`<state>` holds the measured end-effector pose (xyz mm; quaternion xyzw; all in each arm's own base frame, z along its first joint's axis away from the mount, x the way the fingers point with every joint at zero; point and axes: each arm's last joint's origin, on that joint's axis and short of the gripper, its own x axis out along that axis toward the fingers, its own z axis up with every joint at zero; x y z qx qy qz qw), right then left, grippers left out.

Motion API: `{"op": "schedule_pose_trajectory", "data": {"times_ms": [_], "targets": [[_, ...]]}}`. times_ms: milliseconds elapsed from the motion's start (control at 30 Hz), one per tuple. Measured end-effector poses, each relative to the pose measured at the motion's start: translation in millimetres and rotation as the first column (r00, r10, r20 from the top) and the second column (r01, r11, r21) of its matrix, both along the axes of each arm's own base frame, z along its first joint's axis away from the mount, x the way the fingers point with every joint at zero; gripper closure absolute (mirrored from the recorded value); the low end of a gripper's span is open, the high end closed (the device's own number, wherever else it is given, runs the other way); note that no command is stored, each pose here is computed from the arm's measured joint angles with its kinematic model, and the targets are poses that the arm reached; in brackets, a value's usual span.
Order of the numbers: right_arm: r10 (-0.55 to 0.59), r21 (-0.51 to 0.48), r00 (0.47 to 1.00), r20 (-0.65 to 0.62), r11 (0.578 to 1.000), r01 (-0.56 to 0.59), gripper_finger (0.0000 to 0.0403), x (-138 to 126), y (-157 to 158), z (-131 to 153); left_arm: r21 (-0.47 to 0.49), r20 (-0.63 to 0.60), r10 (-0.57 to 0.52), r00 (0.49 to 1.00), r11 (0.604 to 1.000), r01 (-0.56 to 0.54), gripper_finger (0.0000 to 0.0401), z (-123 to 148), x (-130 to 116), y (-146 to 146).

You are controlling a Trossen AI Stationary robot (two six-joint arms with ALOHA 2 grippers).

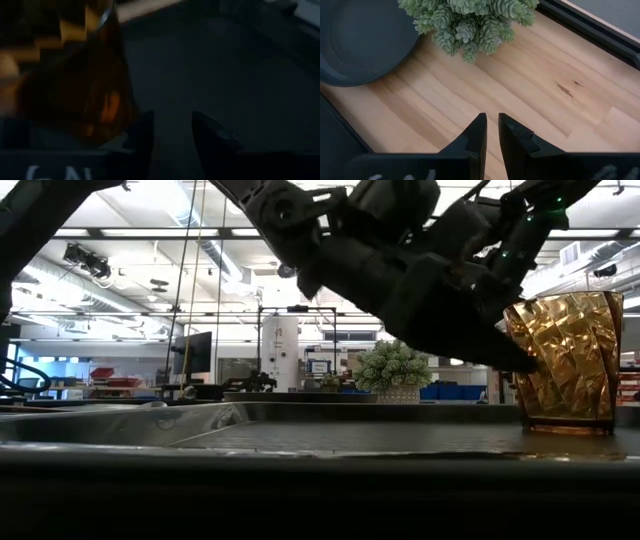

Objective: Pick and place plate/cup/fork/spoon on tray
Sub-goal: Put the brown cup to the top right of the black tray

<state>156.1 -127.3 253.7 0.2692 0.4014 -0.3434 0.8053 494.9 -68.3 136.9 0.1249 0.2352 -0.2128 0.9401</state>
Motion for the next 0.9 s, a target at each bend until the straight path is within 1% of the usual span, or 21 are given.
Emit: {"op": "schedule_pose_trajectory", "data": {"times_ms": [67, 133, 200, 300, 600, 767, 833, 900], "targets": [[0.001, 0.001, 1.0, 0.001, 1.0, -0.001, 0.0349, 0, 0, 0, 0.002, -0.006, -0.008, 1.0, 1.0, 0.008, 0.0259, -1, 0, -3], [0.0, 0.002, 1.0, 0.001, 1.0, 0.0, 0.0349, 0, 0, 0, 0.002, 0.044, -0.01, 0.999, 1.0, 0.01, 0.0259, 0, 4, -6], [0.002, 0.003, 1.0, 0.002, 1.0, -0.002, 0.0349, 0, 1, 0, 0.005, 0.05, -0.003, 0.999, 1.0, 0.003, 0.0259, -1, 4, -7], [0.002, 0.003, 1.0, 0.003, 1.0, -0.002, 0.0349, 1, 1, 0, 0.0, 0.088, 0.015, 0.996, 1.0, -0.015, 0.0259, -3, 8, -1], [0.003, 0.004, 1.0, 0.004, 1.0, -0.003, 0.0349, 1, 1, 0, -0.001, 0.096, 0.054, 0.994, 0.999, -0.054, 0.0259, -5, 11, 19], [0.003, 0.003, 1.0, 0.005, 1.0, -0.003, 0.0349, 1, 1, 0, -0.005, 0.131, 0.064, 0.989, 0.998, -0.064, 0.0259, -8, 14, 28], [0.003, 0.003, 1.0, 0.004, 1.0, -0.003, 0.0349, 1, 1, 0, 0.002, 0.166, 0.061, 0.984, 0.998, -0.062, 0.0259, -9, 16, 30], [0.003, 0.003, 1.0, 0.005, 1.0, -0.003, 0.0349, 1, 1, 0, 0.004, 0.161, 0.065, 0.985, 0.998, -0.067, 0.0259, -12, 16, 33]]}}
